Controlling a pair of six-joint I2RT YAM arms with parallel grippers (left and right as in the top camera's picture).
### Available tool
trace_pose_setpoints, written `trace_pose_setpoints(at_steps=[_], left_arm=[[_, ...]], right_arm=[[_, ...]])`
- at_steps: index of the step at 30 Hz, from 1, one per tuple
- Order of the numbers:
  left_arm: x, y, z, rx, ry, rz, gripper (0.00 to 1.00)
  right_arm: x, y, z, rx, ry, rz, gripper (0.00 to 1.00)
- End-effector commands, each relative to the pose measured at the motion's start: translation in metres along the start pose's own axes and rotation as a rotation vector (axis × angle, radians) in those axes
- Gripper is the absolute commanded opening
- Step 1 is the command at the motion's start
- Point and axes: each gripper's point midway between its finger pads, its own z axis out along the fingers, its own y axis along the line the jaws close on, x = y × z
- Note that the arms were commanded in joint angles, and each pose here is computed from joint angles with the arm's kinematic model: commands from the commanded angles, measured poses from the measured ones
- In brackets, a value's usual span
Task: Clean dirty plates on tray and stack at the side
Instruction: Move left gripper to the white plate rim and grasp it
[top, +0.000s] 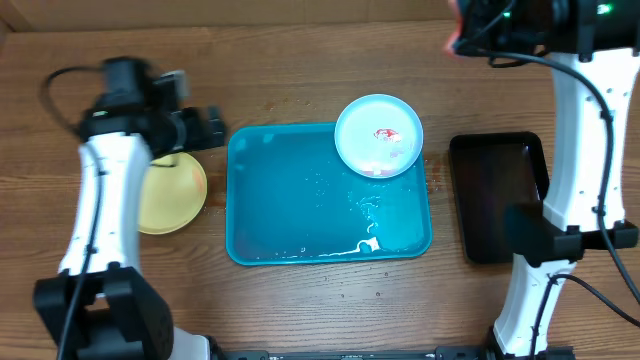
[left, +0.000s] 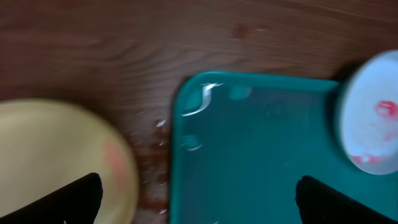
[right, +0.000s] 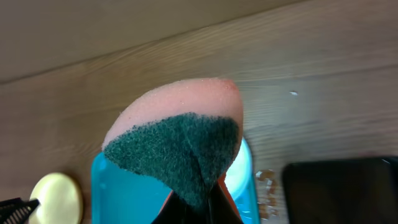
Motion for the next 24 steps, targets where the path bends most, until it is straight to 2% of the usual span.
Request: trace_pose_setpoints(at_steps=[1,7,12,19,22,24], left_arm=[[-0.001,-0.068,0.01,0.123,-0.008,0.112,1.0],[0.008,-0.151,0.061,0.22,0.015,0.182,1.0],[0.015,-0.184,0.106,0.176,0.097,0.167,1.0],[0.026,-0.211,0.152,0.109,0.174,0.098,1.0],[0.038,-0.205,0.164,0.065,0.208,0.052,1.0],[0.047,-0.195,0.173,0.015,0.235,0.033,0.9]], right_arm=[[-0.005,-0.024,-0.027,0.031,-0.044,0.044,0.04],[0.009,-0.075,-0.007,0.117,0.065,0.145,0.04],[0.033,-0.098,0.02,0.163,0.194,0.19,0.04],[0.057,-0.113,0.039,0.216,0.296,0.211,0.04],[0.06,-0.114,0.041,0.219,0.307,0.213,0.04],[0.06,-0.114,0.041,0.219,0.307,0.213,0.04]])
